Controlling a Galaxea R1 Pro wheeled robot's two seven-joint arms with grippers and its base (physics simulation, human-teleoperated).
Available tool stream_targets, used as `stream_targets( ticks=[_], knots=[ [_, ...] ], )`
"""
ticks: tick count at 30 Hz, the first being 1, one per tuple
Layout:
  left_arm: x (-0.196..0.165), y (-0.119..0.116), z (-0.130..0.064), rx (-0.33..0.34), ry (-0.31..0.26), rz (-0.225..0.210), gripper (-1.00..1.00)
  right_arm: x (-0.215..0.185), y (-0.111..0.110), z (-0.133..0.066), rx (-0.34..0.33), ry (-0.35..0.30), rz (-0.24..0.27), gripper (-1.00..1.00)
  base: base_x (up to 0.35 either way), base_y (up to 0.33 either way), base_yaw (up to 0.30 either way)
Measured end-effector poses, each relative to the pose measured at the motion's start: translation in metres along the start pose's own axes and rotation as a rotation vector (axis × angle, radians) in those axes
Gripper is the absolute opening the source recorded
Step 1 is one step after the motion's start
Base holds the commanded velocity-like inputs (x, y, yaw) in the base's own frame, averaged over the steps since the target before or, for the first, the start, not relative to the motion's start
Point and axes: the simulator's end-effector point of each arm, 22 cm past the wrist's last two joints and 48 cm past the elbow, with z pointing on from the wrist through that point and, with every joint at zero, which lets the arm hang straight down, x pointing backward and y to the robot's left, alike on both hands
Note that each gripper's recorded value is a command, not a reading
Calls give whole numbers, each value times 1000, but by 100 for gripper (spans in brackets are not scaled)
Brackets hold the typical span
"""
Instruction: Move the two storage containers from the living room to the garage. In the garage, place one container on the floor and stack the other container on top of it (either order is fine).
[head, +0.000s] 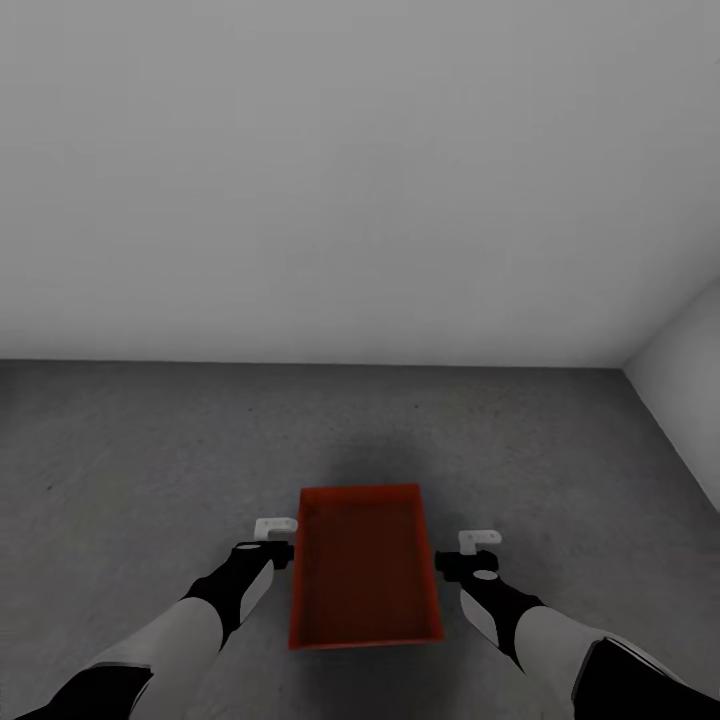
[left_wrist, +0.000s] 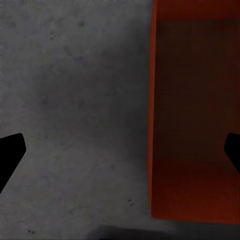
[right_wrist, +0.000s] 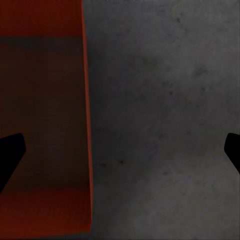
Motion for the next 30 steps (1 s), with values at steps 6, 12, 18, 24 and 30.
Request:
stream_targets(
  ticks=[6,12,18,24,30],
  knots=[
    [-3,1,-9,0,0,0,100,-4,-1,-9,-1,0,0,100,0,0,0],
    [-6,2,-18,0,0,0,100,-8,-2,-17,-1,1,0,100,0,0,0],
    [-9,3,-27,0,1,0,100,-12,-3,-26,-1,1,0,100,0,0,0],
    [-11,4,-36,0,1,0,100,-16,-4,-34,-1,1,1,100,0,0,0],
    [-14,5,-44,0,0,0,100,-19,-5,-42,-1,1,0,100,0,0,0]
  ],
)
